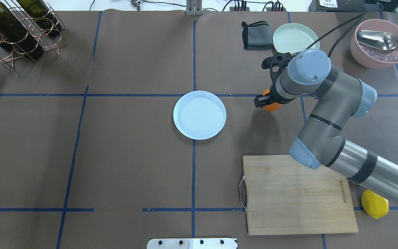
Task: Pick orange to plate
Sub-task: 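Carry the orange with the right gripper over the light blue plate, then lower the orange onto the plate, open the right gripper, withdraw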
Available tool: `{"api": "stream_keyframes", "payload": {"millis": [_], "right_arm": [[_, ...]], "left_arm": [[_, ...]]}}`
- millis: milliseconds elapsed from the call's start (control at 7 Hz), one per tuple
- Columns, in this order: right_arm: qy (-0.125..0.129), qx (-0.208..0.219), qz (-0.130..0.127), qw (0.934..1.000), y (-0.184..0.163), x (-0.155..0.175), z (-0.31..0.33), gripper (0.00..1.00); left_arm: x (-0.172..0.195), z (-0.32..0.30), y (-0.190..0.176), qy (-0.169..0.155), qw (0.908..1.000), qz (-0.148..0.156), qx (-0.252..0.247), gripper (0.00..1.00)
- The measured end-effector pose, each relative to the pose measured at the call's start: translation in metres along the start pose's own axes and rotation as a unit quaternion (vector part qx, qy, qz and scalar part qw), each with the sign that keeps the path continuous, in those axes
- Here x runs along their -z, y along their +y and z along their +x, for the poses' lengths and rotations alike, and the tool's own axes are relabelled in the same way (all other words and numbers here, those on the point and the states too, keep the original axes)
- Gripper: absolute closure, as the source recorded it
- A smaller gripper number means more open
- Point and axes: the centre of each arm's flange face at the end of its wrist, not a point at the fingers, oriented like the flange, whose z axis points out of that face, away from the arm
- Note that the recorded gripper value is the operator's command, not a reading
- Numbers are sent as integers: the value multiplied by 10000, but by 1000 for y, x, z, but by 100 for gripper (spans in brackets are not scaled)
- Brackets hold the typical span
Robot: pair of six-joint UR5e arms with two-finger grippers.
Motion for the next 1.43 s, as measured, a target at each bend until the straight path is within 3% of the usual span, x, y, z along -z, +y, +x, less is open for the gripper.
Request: {"api": "stream_keyframes", "payload": {"millis": [286,571,714,857,1429], "right_arm": [[144,-410,104,9990,-10,-4,-100,94],[354,-669,183,9970,-1,-22,-159,89],[459,-751,227,9959,6,-31,-170,73],[511,-810,248,9951,9,-36,-174,1],[476,-992,306,9935,7,-30,-180,0]], "left_arm": [[1,1,-1,-1,10000,11,-9,0],[1,1,-1,-1,10000,12,-10,0],[1,1,-1,-2,10000,12,-10,0],[1,0,-1,-2,10000,10,-8,0],[4,3,-2,-12,10000,32,-36,0]]}}
